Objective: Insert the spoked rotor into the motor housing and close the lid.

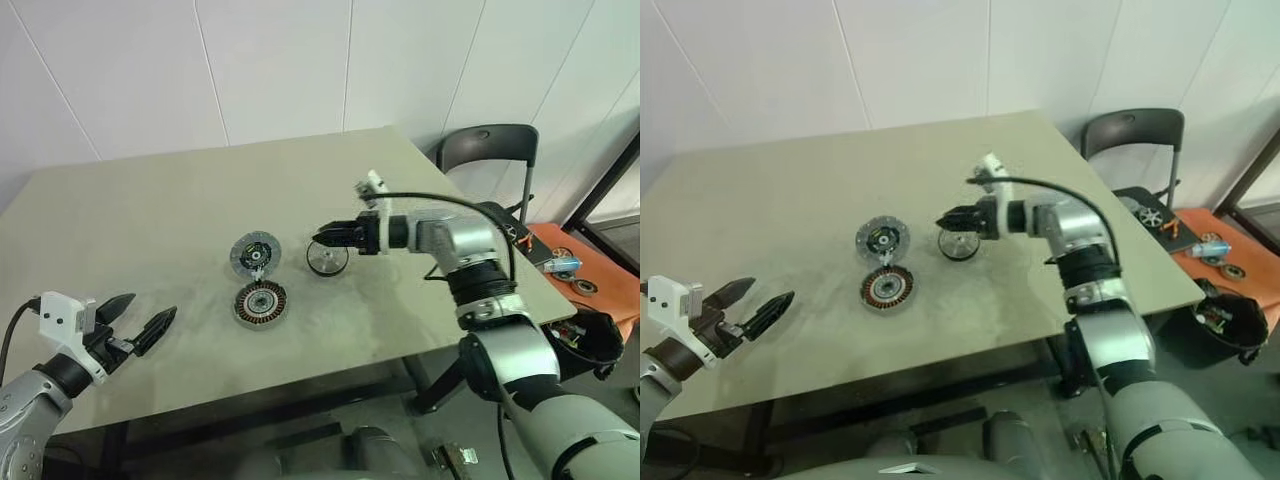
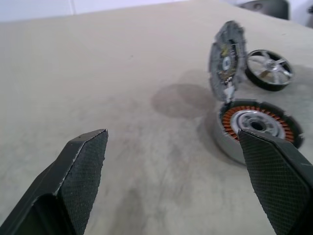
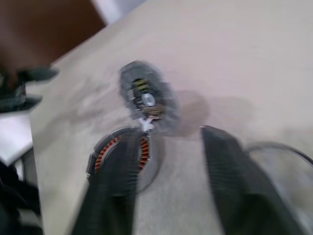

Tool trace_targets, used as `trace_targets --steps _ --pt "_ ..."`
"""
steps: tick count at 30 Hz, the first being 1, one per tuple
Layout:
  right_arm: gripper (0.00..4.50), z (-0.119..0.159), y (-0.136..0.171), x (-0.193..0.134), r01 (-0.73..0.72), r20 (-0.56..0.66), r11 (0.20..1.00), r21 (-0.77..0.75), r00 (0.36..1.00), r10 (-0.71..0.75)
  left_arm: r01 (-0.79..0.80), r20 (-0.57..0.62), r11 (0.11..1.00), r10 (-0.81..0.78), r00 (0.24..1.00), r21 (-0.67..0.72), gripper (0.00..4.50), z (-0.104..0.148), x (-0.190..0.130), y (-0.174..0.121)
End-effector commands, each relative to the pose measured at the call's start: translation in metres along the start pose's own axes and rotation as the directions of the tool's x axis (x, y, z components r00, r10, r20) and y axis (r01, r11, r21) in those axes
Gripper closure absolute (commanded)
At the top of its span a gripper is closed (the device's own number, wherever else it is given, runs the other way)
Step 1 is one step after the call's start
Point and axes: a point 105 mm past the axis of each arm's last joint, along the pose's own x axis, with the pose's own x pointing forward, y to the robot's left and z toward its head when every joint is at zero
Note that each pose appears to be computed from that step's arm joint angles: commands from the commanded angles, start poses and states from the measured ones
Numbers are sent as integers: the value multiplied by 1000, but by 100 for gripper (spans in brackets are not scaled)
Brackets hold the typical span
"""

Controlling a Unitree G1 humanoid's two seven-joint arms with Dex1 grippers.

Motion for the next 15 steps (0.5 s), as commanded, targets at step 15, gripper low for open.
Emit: trace_targets --steps 15 --pt "2 -24 -46 -6 142 51 751 644 973 -227 70 53 991 -76 996 112 0 -5 -2 -13"
